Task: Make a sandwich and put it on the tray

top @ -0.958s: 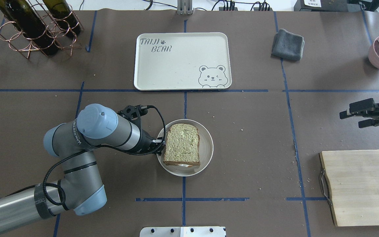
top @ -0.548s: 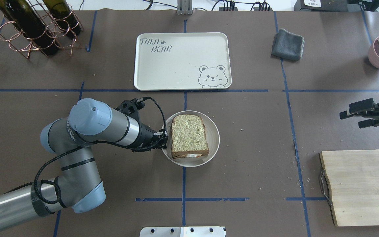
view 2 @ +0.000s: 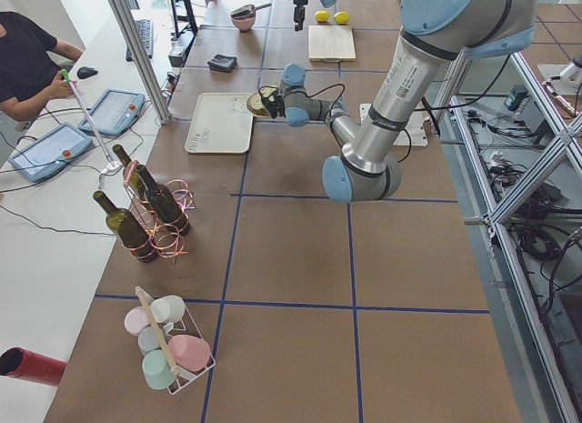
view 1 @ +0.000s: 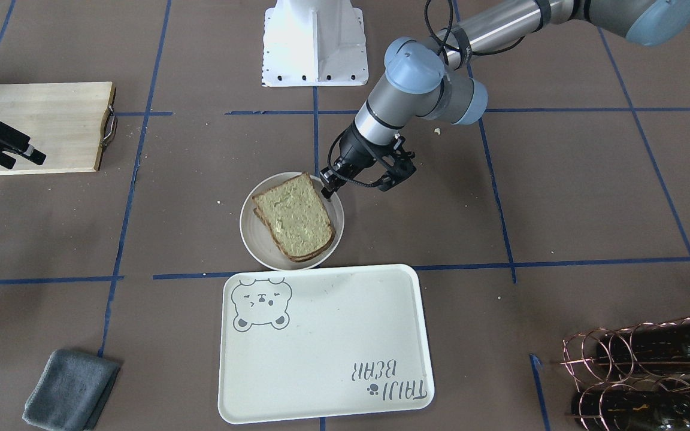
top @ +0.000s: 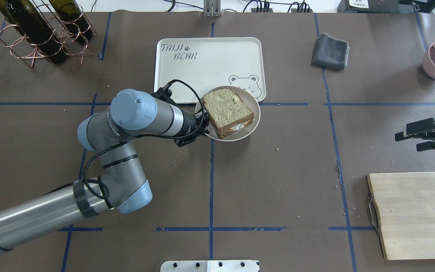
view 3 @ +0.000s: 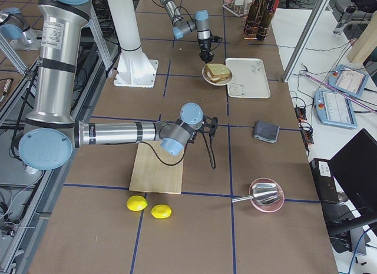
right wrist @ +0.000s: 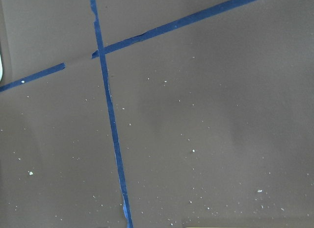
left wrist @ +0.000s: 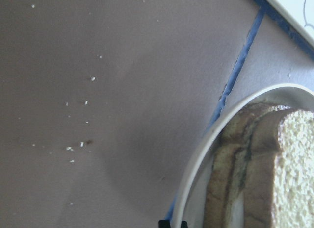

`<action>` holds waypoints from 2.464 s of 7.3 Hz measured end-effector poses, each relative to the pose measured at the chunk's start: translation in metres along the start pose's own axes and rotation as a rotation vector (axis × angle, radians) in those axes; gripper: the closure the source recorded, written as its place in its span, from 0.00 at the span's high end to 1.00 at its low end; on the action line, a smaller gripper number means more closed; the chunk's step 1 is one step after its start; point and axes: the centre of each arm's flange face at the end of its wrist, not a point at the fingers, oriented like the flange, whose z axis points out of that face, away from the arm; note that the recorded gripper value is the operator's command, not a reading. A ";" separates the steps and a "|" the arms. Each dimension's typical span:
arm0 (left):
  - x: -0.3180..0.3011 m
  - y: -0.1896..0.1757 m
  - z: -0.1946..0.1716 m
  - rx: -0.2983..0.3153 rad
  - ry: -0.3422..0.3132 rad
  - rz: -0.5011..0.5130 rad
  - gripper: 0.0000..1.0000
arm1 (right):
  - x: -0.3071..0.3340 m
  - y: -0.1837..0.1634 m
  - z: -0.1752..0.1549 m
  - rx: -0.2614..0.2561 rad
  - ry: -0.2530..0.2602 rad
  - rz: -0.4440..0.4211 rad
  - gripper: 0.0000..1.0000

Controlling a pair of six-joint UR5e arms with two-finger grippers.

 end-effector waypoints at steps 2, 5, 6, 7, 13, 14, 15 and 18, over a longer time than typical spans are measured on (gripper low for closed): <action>0.038 -0.053 0.027 0.114 0.003 -0.077 0.00 | 0.006 0.005 -0.002 0.001 -0.004 -0.005 1.00; 0.053 -0.092 0.041 0.164 0.013 -0.121 0.05 | 0.003 0.011 -0.008 0.005 -0.013 -0.016 1.00; 0.052 -0.095 0.044 0.164 0.015 -0.119 0.35 | 0.002 0.012 -0.009 0.005 -0.014 -0.017 1.00; 0.052 -0.096 0.045 0.163 0.016 -0.105 0.36 | 0.002 0.013 -0.009 0.005 -0.014 -0.018 1.00; -0.005 -0.111 -0.016 0.122 0.062 0.061 0.39 | 0.005 0.012 -0.009 0.007 -0.010 -0.013 1.00; -0.031 -0.117 -0.044 0.081 0.054 0.127 0.39 | 0.006 0.011 -0.011 0.012 -0.009 -0.012 1.00; -0.068 -0.131 -0.083 0.040 0.039 0.230 0.39 | 0.009 0.009 -0.012 0.017 -0.005 -0.015 1.00; -0.220 -0.217 -0.212 0.100 -0.094 0.725 1.00 | 0.038 0.003 -0.019 0.044 0.054 -0.066 1.00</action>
